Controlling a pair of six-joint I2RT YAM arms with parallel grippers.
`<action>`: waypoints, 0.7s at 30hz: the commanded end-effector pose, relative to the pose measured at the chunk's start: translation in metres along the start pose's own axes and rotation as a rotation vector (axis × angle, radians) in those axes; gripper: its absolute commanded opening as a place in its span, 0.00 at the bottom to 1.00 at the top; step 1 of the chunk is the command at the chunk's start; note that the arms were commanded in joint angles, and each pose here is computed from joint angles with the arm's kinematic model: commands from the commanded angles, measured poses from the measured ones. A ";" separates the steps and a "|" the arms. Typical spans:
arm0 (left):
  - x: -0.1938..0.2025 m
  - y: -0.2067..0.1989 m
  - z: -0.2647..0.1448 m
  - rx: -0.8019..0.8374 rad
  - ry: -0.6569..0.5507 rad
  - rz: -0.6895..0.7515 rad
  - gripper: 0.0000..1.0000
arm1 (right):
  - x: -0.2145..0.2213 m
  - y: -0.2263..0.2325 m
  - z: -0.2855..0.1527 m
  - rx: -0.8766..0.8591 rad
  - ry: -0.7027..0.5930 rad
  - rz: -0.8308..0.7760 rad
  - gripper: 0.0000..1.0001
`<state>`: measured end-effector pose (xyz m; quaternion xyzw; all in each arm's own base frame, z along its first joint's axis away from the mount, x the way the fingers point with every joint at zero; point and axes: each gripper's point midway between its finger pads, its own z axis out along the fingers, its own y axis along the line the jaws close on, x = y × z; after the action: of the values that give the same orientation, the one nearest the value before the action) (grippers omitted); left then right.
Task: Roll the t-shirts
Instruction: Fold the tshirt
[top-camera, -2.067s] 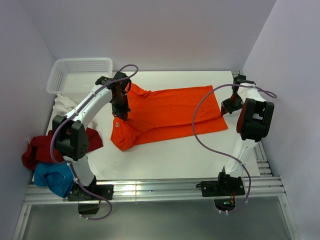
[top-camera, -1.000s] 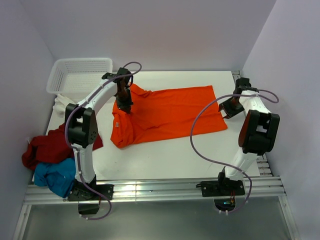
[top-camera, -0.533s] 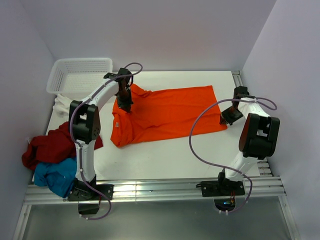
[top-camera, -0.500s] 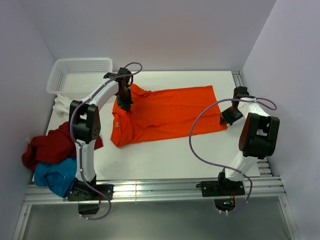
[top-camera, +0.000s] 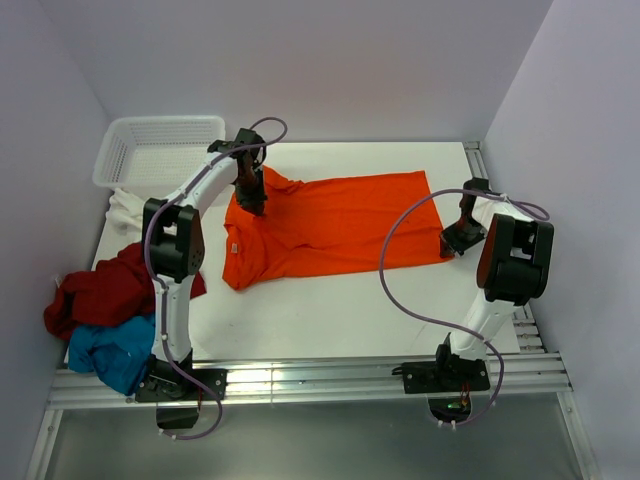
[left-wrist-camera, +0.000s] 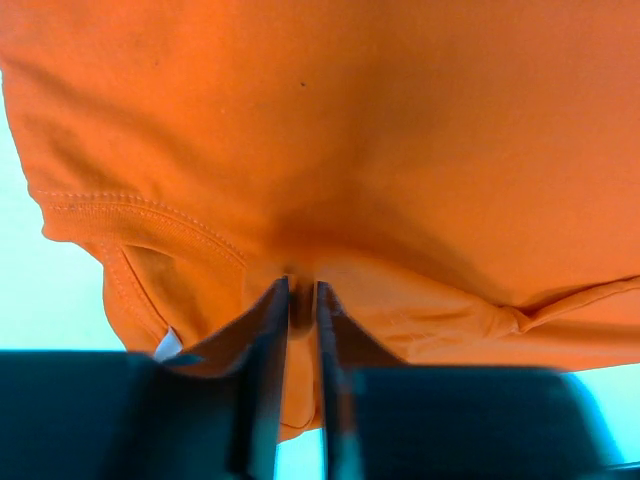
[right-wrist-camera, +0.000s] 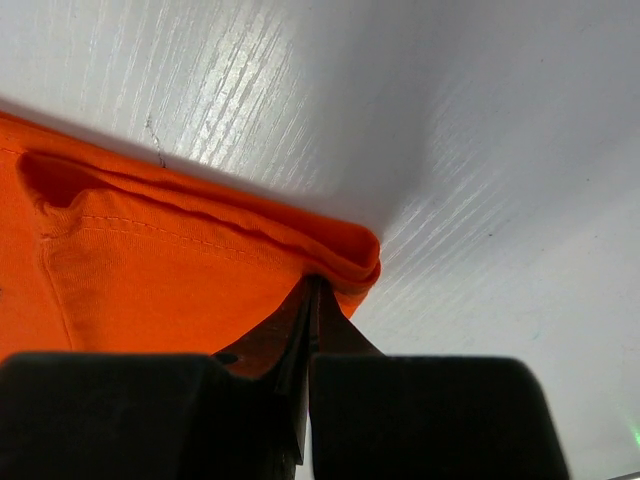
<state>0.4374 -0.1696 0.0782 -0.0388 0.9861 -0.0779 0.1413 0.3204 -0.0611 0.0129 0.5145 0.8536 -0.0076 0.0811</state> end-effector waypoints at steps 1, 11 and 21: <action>-0.016 -0.005 -0.011 0.028 -0.058 0.025 0.25 | -0.011 -0.012 0.000 0.055 -0.030 0.011 0.00; 0.000 0.015 -0.042 0.024 -0.070 -0.048 0.68 | -0.022 -0.009 -0.008 0.039 -0.041 0.013 0.00; 0.082 0.016 -0.074 0.157 -0.020 -0.086 0.68 | -0.037 -0.016 -0.008 0.014 -0.044 0.029 0.00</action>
<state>0.3448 -0.1378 0.1033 -0.0769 0.9826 -0.1124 0.1260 0.3150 -0.0844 0.0169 0.5247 0.8472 -0.0198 0.0804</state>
